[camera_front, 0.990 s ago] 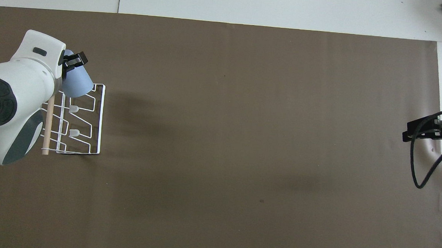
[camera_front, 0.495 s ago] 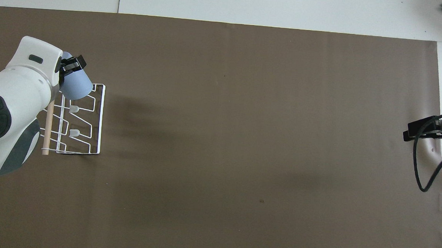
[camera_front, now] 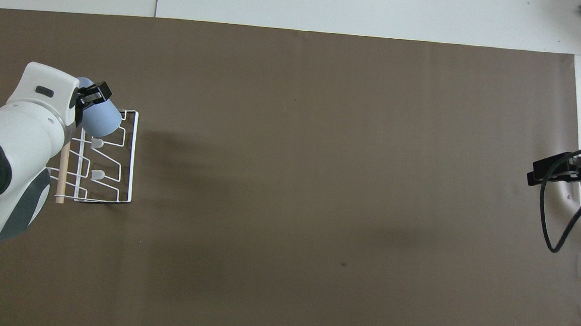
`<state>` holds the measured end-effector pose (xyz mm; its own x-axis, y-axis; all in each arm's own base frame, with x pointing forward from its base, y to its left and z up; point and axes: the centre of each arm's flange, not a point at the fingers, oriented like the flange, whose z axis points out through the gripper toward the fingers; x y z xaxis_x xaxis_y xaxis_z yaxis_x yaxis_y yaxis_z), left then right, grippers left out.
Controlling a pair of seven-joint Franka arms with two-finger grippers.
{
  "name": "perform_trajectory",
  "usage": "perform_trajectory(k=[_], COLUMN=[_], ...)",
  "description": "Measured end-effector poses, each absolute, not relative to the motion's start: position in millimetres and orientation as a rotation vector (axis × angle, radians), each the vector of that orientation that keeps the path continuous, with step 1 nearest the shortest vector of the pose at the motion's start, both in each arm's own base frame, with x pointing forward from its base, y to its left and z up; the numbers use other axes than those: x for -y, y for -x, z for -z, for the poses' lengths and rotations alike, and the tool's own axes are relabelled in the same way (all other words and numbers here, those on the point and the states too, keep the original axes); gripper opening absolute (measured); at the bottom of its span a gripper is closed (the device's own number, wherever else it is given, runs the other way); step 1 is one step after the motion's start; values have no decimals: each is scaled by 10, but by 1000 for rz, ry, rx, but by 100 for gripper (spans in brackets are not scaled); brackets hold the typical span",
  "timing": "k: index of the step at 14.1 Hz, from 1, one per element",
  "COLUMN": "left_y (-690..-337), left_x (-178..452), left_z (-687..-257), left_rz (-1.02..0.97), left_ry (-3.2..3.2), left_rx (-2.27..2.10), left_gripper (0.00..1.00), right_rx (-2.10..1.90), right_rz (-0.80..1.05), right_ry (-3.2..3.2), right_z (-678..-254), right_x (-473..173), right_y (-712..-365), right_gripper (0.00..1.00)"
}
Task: Hang cup on cup holder
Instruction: 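Lower the cup onto the rack hook with the left gripper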
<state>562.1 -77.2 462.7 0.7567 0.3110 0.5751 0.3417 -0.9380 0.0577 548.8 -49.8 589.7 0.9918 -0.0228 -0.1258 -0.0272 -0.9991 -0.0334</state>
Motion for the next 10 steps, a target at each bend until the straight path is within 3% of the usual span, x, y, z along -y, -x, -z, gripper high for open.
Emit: perform_trajectory(k=[3, 10], left_y=[-5610, -5633], left_x=[773, 764], left_z=[-4647, -4777], left_rz=[940, 966], left_ry=[2895, 2885], left_rx=[538, 504], left_gripper=[99, 100], right_rx=[-39, -39], right_rz=[-195, -195], right_ry=[3100, 3100], right_z=[-5897, -5897], right_x=[498, 497], right_y=[-5488, -5488], right_gripper=[100, 100])
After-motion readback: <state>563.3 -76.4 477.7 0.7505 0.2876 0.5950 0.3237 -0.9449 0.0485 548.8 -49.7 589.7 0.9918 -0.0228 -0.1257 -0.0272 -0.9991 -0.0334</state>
